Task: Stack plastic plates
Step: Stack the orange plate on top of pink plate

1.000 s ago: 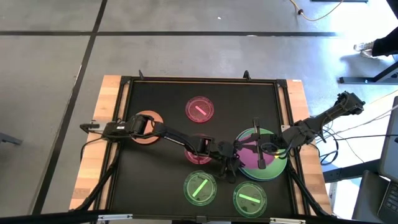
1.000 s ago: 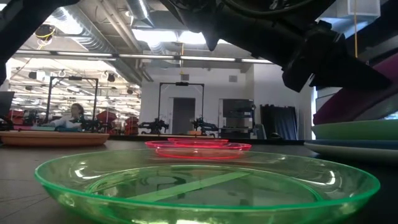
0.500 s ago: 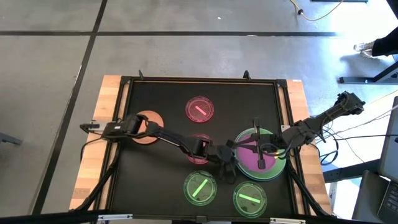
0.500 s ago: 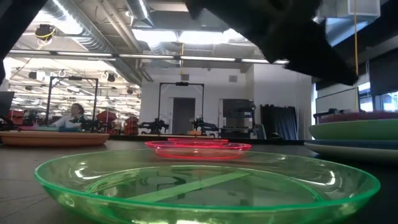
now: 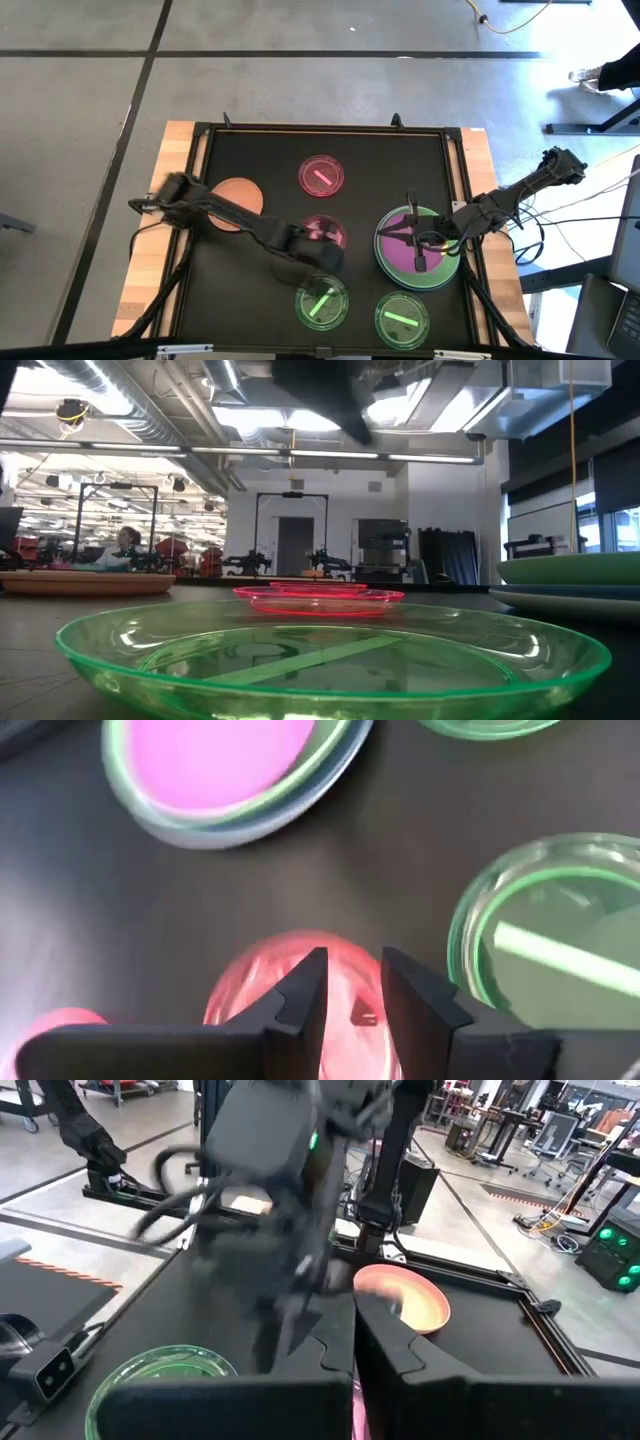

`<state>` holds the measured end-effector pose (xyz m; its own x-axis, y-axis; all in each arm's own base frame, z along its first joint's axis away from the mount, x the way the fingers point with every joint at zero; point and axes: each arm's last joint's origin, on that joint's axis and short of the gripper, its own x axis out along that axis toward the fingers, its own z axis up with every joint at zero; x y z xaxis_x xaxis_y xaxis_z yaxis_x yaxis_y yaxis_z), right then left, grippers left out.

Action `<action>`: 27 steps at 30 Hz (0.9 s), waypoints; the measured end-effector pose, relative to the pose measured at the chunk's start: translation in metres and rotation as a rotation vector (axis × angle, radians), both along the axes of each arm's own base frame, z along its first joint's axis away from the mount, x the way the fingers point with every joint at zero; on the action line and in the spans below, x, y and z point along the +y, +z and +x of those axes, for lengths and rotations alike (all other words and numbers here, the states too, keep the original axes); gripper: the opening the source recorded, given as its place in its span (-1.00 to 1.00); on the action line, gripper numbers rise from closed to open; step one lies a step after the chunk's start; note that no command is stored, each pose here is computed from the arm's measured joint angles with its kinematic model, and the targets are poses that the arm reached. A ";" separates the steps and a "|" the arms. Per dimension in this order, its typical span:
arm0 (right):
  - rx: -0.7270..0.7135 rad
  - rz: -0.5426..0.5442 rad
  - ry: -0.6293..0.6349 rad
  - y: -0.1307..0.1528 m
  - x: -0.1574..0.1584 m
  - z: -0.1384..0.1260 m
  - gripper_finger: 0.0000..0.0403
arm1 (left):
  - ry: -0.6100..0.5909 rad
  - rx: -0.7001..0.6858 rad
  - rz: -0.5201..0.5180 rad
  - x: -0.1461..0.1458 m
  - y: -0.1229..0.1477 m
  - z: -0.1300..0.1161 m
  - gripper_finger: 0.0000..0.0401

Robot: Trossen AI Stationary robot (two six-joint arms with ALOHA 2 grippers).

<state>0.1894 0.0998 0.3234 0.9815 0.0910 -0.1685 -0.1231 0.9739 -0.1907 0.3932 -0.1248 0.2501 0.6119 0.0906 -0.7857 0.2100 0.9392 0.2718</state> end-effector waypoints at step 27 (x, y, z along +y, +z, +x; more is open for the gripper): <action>-0.008 -0.017 -0.094 0.000 -0.003 0.000 -0.99 | 0.825 0.192 -0.216 0.074 -0.060 -0.167 -0.55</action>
<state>0.1895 0.0970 0.3235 0.9869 -0.0041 -0.1616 -0.0300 0.9777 -0.2080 0.2265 -0.0510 0.1901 0.2719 0.2835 -0.9196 -0.5356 0.8385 0.1001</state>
